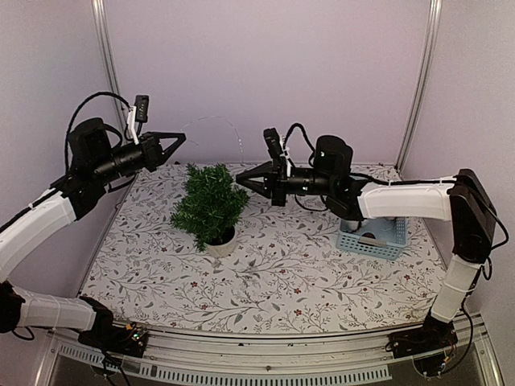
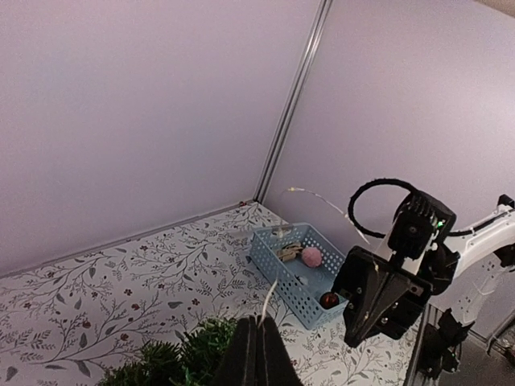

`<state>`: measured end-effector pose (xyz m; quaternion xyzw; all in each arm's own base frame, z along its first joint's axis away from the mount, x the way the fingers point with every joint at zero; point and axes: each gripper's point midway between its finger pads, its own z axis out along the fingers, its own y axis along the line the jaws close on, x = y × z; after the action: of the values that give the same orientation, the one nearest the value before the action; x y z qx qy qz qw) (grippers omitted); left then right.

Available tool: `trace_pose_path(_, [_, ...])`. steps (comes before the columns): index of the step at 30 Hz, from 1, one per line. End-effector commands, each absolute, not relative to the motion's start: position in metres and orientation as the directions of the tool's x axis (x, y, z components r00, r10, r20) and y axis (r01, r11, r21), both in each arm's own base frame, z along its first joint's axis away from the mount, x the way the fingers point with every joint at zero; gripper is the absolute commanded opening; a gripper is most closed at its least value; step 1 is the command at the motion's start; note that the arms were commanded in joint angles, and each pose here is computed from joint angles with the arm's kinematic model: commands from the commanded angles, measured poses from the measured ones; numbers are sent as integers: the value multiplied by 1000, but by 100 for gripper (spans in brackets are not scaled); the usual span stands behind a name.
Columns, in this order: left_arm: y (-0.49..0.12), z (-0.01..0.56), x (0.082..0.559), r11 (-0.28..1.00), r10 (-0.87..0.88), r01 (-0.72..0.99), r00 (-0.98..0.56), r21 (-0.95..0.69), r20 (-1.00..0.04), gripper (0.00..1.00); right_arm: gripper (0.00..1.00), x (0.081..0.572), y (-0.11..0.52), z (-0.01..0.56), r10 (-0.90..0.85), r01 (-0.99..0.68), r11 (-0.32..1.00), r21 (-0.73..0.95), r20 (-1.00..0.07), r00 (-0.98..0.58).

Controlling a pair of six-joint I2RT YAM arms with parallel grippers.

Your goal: Decorate the small christmas tree

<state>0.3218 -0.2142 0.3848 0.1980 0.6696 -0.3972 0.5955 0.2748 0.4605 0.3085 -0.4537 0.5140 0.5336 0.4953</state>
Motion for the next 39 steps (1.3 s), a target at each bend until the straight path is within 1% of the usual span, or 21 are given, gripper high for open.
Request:
trace_pose_path(1, [-198, 381, 320, 639, -221, 684, -275, -352, -936, 0, 0, 278, 437, 343, 75, -969, 79, 235, -970, -230])
trace_pose_path(5, [-186, 364, 325, 662, -238, 630, -336, -405, -911, 0, 0, 283, 430, 332, 17, -888, 67, 455, -890, -455])
trace_pose_path(7, [-182, 347, 329, 670, -235, 589, -410, -452, -881, 0, 0, 283, 430, 320, -13, -815, 49, 578, -815, -579])
trace_pose_path(12, [-177, 326, 339, 678, -246, 531, -487, -508, -838, 0, 0, 290, 436, 299, -54, -639, 17, 769, -637, -769])
trace_pose_path(14, [-175, 319, 342, 683, -251, 509, -511, -525, -822, 0, 0, 297, 436, 291, -50, -585, 17, 811, -584, -810])
trace_pose_path(21, [-175, 300, 341, 668, -266, 453, -594, -590, -759, 0, 0, 315, 443, 279, -47, -475, 27, 879, -474, -879])
trace_pose_path(30, [-185, 270, 336, 600, -299, 369, -720, -710, -626, 0, 0, 333, 453, 254, -51, -359, 62, 931, -356, -933])
trace_pose_path(35, [-185, 262, 334, 595, -308, 348, -734, -724, -606, 0, 0, 338, 456, 246, -67, -338, 74, 938, -334, -940])
trace_pose_path(39, [-185, 268, 328, 577, -318, 356, -732, -735, -603, 0, 0, 330, 454, 247, -97, -336, 63, 940, -329, -939])
